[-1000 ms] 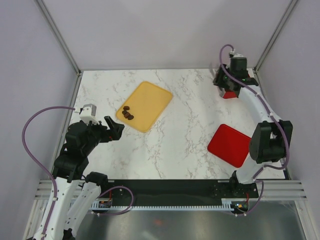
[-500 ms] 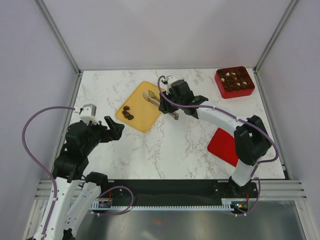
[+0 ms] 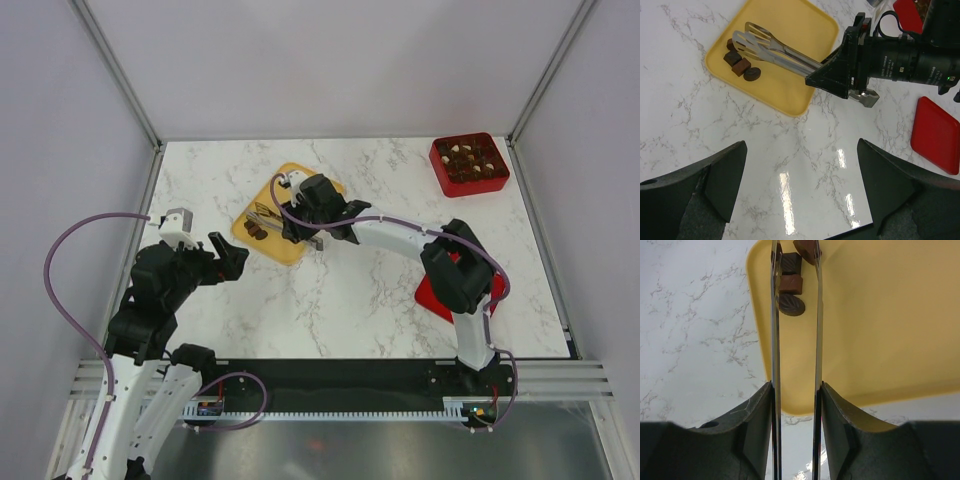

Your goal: Pack the chocolate

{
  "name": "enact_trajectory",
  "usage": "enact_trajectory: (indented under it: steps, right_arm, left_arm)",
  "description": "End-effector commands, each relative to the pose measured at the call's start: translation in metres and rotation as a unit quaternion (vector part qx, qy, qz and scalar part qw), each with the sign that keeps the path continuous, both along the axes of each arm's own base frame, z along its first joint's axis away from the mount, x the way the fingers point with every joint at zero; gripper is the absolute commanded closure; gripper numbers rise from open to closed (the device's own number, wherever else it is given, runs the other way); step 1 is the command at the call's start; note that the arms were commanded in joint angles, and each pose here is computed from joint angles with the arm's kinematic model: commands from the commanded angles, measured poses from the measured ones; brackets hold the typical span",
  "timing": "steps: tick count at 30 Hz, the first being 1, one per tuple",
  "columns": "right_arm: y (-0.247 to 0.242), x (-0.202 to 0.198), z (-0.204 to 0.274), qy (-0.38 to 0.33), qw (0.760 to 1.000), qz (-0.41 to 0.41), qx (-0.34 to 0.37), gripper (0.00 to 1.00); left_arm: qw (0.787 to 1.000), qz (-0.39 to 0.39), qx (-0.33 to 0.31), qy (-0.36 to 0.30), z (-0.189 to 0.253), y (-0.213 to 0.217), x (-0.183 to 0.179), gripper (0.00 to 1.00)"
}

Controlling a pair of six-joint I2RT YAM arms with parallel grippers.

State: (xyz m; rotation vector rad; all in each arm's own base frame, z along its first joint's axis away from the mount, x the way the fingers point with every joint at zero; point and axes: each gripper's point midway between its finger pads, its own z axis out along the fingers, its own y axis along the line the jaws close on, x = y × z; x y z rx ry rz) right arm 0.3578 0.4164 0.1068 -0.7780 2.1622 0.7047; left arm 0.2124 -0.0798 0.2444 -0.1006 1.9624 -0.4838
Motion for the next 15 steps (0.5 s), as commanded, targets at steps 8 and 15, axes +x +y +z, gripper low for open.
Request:
enact_trajectory:
  steps: [8,15]
  right_arm:
    - [0.023,0.023,0.008,-0.028,0.999,0.008,0.025,0.52]
    - [0.021,0.023,-0.005,-0.021,1.000,0.005,0.013,0.53]
  left_arm:
    - [1.000,0.007,0.003,-0.020,0.006,0.003,0.003,0.00]
    - [1.000,0.007,0.004,-0.018,0.005,0.003,0.003,0.00]
